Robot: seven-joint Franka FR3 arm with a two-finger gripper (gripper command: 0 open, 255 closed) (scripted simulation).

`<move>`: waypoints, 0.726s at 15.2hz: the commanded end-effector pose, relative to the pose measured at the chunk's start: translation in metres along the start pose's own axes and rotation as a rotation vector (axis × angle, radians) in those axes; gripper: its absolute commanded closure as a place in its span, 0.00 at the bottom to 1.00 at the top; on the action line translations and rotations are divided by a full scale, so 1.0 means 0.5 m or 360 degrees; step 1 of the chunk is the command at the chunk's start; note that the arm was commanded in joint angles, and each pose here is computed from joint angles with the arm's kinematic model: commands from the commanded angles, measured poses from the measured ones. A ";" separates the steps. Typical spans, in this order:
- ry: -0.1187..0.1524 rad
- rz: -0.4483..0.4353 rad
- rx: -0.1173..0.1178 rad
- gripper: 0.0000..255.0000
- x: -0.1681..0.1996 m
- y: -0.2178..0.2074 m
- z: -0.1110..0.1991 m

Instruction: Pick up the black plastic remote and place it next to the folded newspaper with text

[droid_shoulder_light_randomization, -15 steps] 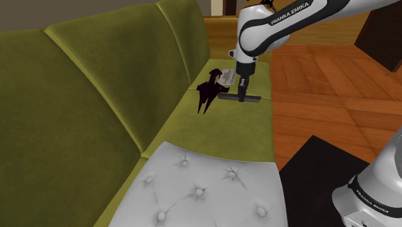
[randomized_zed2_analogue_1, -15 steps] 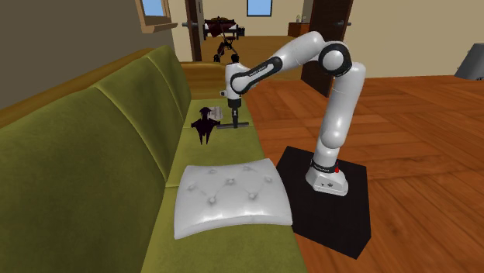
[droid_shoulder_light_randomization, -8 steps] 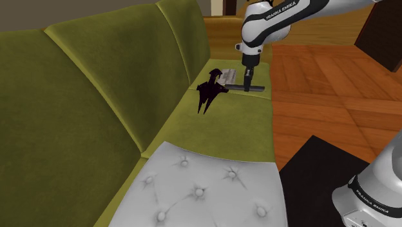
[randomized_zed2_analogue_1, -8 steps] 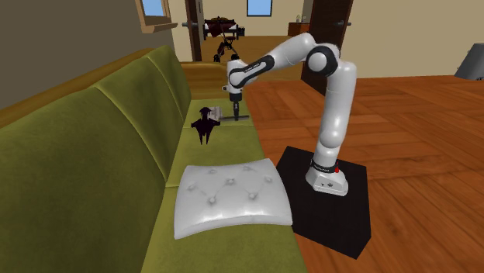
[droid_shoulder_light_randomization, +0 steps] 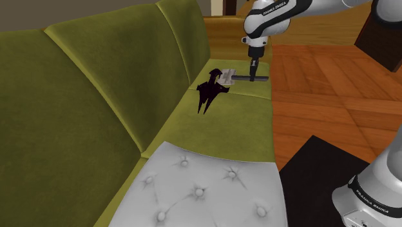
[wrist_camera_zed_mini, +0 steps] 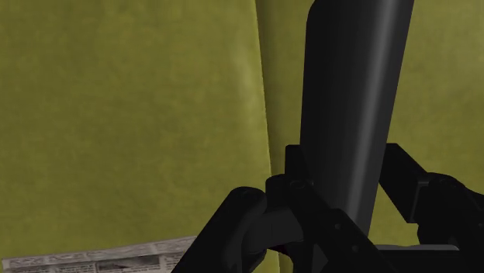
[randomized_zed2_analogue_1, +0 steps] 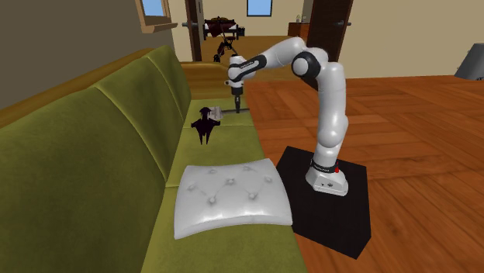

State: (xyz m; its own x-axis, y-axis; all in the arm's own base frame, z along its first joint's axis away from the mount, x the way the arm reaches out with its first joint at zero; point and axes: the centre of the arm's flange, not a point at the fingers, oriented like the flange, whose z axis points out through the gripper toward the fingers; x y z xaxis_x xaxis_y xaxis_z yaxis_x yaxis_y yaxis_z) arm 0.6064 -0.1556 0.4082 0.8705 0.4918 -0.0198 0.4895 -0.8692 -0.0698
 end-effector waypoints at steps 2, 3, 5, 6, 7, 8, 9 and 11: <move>0.0000 -0.0002 0.0000 1.00 -0.004 0.080 -0.007; 0.0000 -0.0002 0.0000 1.00 -0.006 0.106 -0.009; 0.0000 -0.0002 0.0000 1.00 -0.010 0.159 -0.013; 0.0000 -0.0002 0.0000 1.00 -0.010 0.160 -0.002; 0.0000 -0.0002 0.0000 1.00 -0.010 0.160 0.008; 0.0000 -0.0002 0.0000 1.00 -0.010 0.161 0.019; 0.0000 -0.0002 0.0000 1.00 -0.009 0.162 0.029; 0.0000 -0.0002 0.0000 1.00 -0.009 0.163 0.050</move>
State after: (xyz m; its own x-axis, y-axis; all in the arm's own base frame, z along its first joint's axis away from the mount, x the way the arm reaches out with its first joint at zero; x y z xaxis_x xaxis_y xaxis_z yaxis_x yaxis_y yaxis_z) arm 0.6405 -0.2263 0.3825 0.8699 0.4929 -0.0201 0.4905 -0.8686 -0.0701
